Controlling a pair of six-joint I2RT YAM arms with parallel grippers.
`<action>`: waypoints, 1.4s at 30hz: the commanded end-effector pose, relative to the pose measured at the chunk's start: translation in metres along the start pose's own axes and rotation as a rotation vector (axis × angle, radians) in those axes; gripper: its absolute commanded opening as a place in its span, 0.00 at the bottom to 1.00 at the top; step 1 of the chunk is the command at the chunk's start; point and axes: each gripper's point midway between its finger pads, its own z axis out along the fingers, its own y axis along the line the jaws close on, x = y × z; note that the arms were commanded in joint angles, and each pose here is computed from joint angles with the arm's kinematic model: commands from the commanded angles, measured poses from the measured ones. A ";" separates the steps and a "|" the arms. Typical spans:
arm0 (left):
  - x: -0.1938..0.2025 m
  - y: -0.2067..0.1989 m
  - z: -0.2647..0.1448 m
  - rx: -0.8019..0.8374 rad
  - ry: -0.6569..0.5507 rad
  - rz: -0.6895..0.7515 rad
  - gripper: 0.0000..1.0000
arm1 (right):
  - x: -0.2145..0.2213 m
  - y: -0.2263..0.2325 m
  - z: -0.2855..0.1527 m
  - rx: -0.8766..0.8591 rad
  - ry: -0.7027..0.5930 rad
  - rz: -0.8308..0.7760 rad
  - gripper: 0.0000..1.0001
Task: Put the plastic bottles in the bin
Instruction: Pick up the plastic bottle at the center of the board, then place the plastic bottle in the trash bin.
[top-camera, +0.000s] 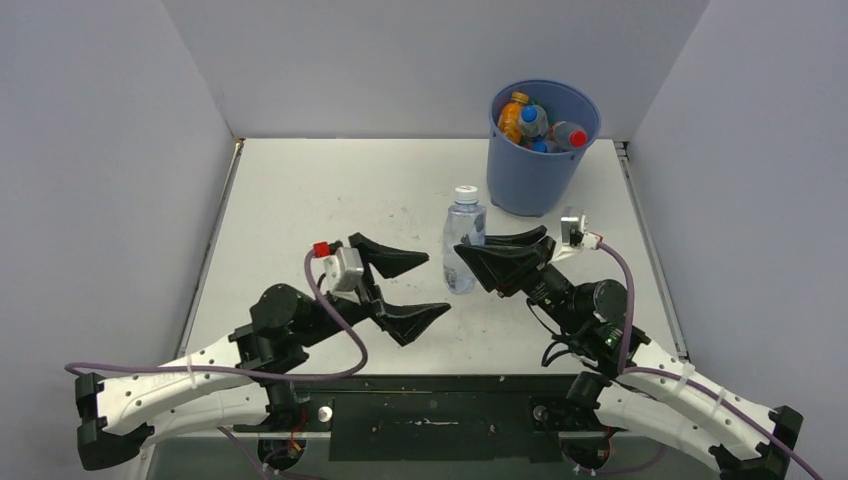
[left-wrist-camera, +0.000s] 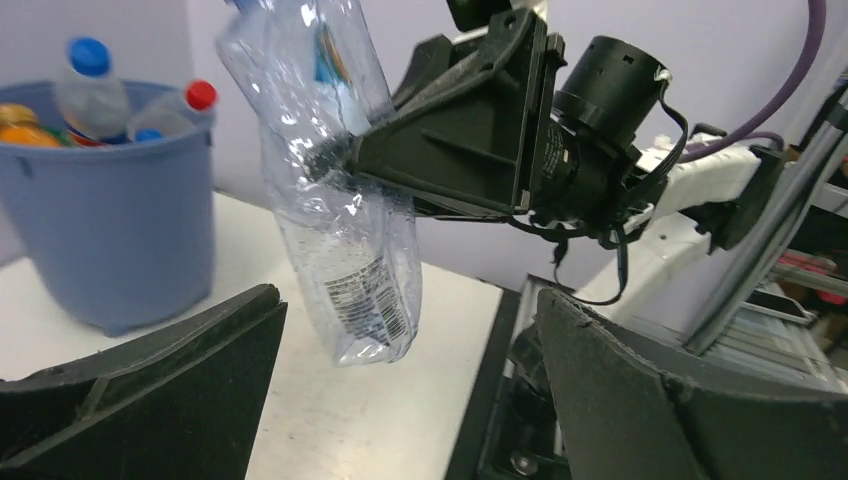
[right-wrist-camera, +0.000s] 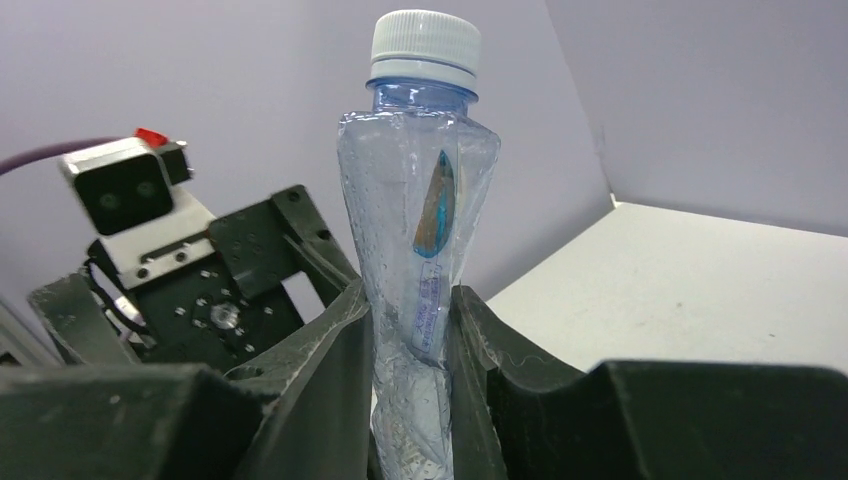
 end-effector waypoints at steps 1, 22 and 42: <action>-0.012 -0.030 0.015 0.175 0.013 -0.186 0.96 | -0.041 0.041 0.001 -0.195 -0.184 0.105 0.05; -0.002 -0.030 0.035 0.245 0.002 -0.217 0.72 | -0.024 0.053 0.001 -0.303 -0.154 0.180 0.05; 0.033 0.035 0.001 -0.056 0.204 0.110 0.00 | -0.070 0.028 0.002 0.062 0.163 -0.217 0.92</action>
